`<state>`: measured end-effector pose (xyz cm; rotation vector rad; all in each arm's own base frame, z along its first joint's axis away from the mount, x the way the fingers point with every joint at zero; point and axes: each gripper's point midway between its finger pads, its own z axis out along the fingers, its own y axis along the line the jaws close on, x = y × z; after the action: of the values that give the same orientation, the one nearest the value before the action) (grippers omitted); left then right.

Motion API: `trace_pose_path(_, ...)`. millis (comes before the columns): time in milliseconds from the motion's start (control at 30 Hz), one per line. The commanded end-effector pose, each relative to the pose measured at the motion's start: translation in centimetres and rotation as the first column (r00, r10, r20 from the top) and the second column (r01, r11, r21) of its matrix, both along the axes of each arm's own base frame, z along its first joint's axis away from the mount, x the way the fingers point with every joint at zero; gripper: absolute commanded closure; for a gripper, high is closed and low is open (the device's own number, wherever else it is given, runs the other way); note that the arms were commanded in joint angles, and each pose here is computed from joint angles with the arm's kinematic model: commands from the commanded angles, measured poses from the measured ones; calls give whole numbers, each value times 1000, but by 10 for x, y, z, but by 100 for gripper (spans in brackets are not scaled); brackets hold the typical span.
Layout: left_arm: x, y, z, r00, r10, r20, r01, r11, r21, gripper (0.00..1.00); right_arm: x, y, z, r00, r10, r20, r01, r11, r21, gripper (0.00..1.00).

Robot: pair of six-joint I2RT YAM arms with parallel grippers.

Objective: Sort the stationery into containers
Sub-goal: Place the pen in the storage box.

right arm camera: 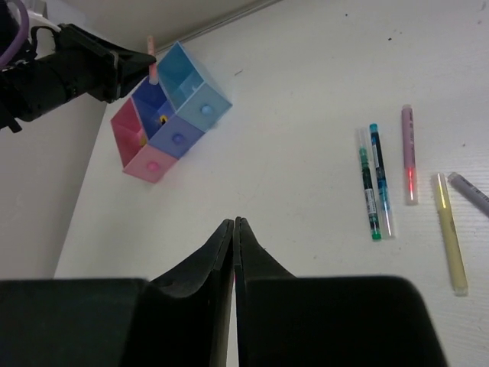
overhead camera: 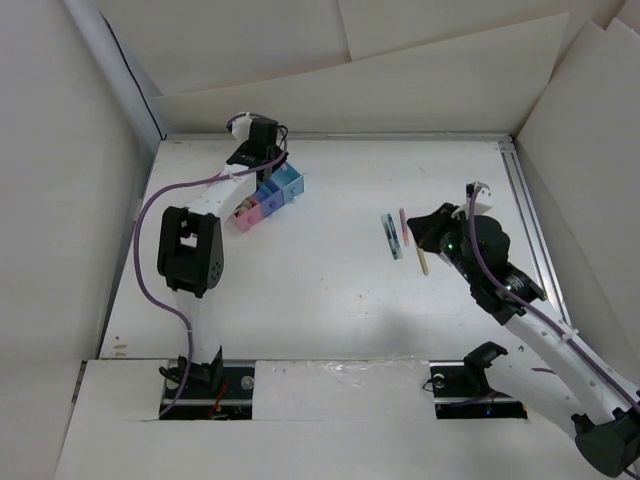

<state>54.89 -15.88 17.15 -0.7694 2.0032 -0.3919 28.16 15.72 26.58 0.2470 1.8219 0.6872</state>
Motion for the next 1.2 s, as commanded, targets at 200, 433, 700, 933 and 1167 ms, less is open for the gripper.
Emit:
trace_pose_path(200,11,8,-8,999,48,6,-48,999,-14,98,-2,3,14,997,14,72,-17,999,28,86)
trace_pose_path(433,18,12,-23,998,56,-9,-56,998,-10,95,-1,4,14,997,14,80,-17,999,32,85)
trace_pose_path(700,20,15,-41,997,71,-37,-71,997,11,90,2,4,6,998,6,64,-7,1000,22,83)
trace_pose_path(933,21,19,-42,997,75,-24,-75,997,35,66,5,7,2,999,4,52,-6,1000,25,82)
trace_pose_path(1167,4,28,13,989,88,122,-94,994,52,52,7,8,-2,999,4,46,-5,1000,21,82)
